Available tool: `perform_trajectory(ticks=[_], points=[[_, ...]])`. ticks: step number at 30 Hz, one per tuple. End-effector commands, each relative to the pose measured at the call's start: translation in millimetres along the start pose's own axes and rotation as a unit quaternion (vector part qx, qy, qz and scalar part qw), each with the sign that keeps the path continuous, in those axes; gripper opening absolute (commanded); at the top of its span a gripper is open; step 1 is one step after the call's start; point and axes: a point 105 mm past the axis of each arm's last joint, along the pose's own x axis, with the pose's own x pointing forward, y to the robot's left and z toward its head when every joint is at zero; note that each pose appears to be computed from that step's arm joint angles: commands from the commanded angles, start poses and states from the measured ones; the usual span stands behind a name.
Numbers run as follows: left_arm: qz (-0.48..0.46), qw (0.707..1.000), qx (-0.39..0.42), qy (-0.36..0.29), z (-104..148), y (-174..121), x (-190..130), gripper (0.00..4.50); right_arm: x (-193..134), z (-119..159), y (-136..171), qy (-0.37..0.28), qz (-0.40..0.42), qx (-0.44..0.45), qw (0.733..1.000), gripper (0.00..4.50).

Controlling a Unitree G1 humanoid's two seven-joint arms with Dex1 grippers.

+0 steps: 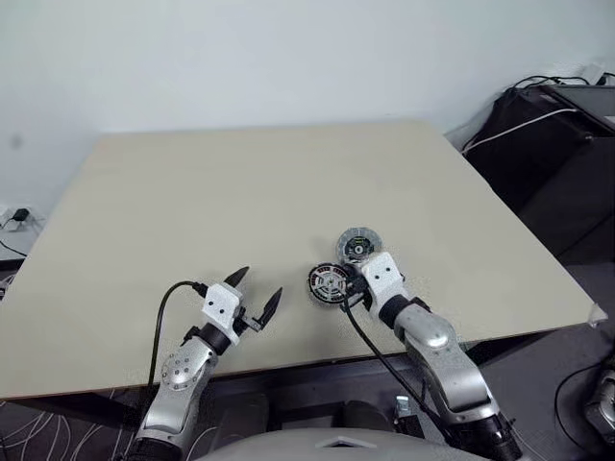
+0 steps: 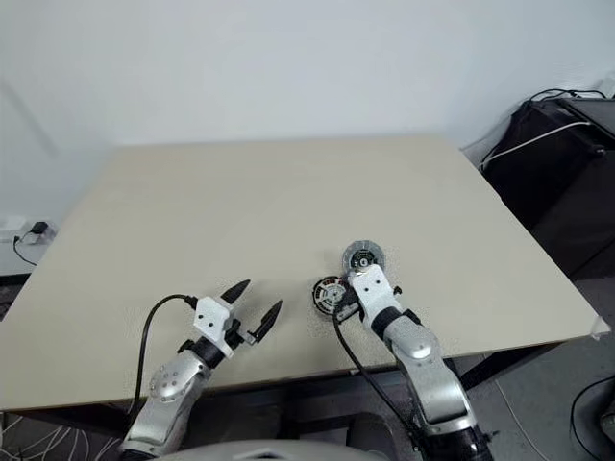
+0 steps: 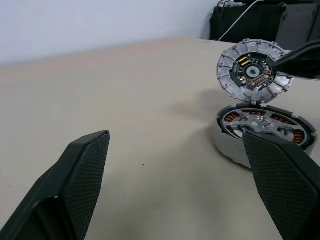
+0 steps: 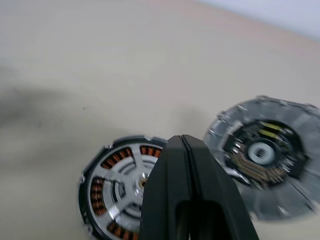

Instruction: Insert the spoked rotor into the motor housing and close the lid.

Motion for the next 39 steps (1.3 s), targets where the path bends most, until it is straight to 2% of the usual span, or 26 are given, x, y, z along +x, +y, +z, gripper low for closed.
perform_trajectory(ticks=[1, 5, 12, 15, 17, 22, 24, 27, 30, 32, 39], points=[[0.005, 1.0, 0.005, -0.018, 6, -1, -2, 4.49, 13, 9, -1, -0.002, 0.01, -0.013, 1.0, 0.0], [0.01, 1.0, -0.012, -0.024, 7, -7, -4, 4.49, 23, 9, -2, 0.004, 0.016, -0.016, 1.0, 0.0], [0.012, 0.999, -0.029, -0.02, 5, -12, -5, 4.49, 23, -33, 3, 0.078, 0.049, -0.013, 0.996, 0.0], [0.013, 0.999, -0.033, -0.017, 5, -12, -5, 4.49, 18, -42, 5, 0.101, 0.066, -0.022, 0.992, 0.0], [0.013, 0.999, -0.034, -0.017, 5, -12, -5, 4.49, 16, -36, 2, 0.096, 0.075, -0.032, 0.992, 0.0], [0.006, 0.999, -0.041, -0.019, 6, -15, 0, 4.49, 14, 12, -6, 0.042, 0.131, -0.118, 0.983, 0.0], [0.001, 0.999, -0.043, -0.021, 6, -18, 4, 4.49, 12, 22, -9, 0.045, 0.163, -0.174, 0.97, 0.0], [-0.005, 0.999, -0.046, -0.023, 7, -20, 7, 4.5, 8, 26, -11, 0.066, 0.214, -0.234, 0.946, 0.6], [-0.008, 0.999, -0.046, -0.023, 7, -23, 9, 4.5, 7, 24, -15, 0.089, 0.243, -0.287, 0.922, 1.55], [-0.008, 0.999, -0.048, -0.022, 7, -24, 10, 4.5, 4, 19, -16, 0.115, 0.276, -0.325, 0.897, 2.18], [-0.002, 0.998, -0.054, -0.017, 3, -27, 9, 4.5, -6, 9, -14, 0.18, 0.371, -0.392, 0.823, 2.18]])
